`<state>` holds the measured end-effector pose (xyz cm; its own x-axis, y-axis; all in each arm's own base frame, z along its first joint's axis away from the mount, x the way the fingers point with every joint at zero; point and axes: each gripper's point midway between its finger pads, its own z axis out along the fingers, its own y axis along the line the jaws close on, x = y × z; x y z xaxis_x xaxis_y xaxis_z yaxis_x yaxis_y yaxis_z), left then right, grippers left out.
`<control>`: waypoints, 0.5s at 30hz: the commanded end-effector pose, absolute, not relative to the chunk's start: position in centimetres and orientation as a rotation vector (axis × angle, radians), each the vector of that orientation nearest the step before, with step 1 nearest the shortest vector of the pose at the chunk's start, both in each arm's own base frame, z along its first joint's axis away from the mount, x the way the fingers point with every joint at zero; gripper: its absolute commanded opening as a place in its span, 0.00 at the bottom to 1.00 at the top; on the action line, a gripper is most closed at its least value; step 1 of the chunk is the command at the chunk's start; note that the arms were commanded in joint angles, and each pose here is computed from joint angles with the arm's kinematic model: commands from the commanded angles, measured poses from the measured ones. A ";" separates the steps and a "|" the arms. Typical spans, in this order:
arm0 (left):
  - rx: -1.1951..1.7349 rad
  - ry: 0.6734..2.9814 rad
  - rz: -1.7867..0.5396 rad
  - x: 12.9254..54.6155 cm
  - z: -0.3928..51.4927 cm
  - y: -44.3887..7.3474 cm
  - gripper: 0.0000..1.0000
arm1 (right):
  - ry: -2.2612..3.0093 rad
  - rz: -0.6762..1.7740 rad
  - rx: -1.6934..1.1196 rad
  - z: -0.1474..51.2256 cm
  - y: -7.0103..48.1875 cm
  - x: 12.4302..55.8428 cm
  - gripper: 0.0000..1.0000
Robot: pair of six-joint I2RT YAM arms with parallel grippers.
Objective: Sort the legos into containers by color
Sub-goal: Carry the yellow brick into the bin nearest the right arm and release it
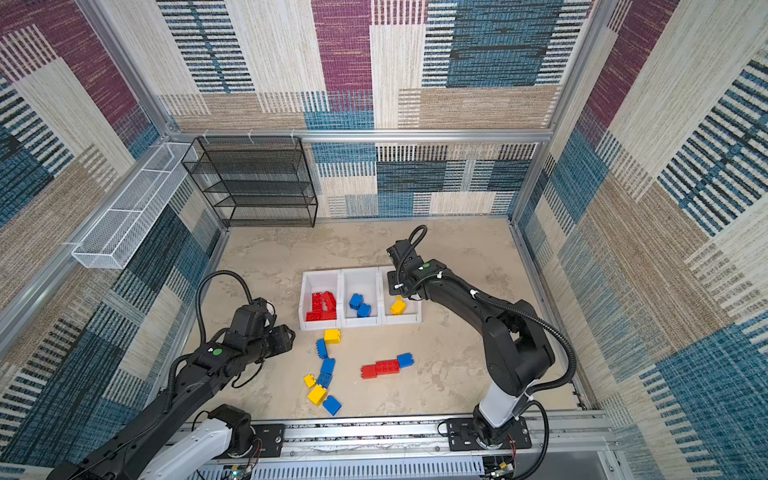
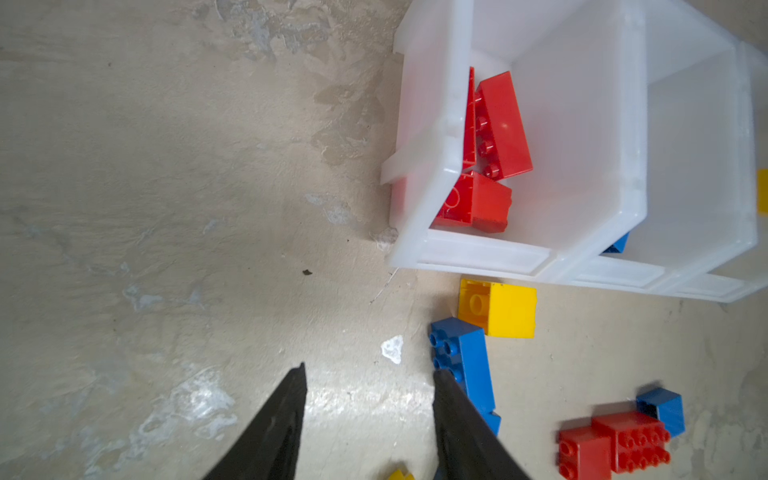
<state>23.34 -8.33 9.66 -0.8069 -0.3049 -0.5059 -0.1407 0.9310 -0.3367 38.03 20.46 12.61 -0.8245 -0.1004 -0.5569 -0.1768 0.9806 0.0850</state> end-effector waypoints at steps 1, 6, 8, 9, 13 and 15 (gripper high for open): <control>-0.336 2.526 -0.390 23.0 9.3 -8.3 0.52 | 2.512 0.216 -0.189 13.6 20.9 38.5 0.56; -0.334 2.531 -0.397 23.0 9.3 -8.5 0.52 | 2.502 0.223 -0.182 14.1 20.7 38.2 0.62; -0.332 2.530 -0.400 23.0 9.3 -8.5 0.53 | 2.503 0.225 -0.177 14.2 20.6 37.9 0.63; -0.330 2.531 -0.401 23.0 9.3 -8.5 0.53 | 2.504 0.226 -0.176 14.2 20.5 37.8 0.63; -0.329 2.534 -0.408 23.0 9.2 -8.6 0.53 | 2.505 0.231 -0.170 14.2 20.3 37.4 0.64; -0.326 2.536 -0.413 23.0 9.2 -8.7 0.53 | 2.505 0.234 -0.169 14.3 20.3 37.2 0.64</control>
<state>23.04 -8.48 9.22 -0.8183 -0.3055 -0.4869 -0.1437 0.9289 -0.3413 37.07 20.13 13.65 -0.8154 -0.0900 -0.5718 -0.1826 0.9774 0.1065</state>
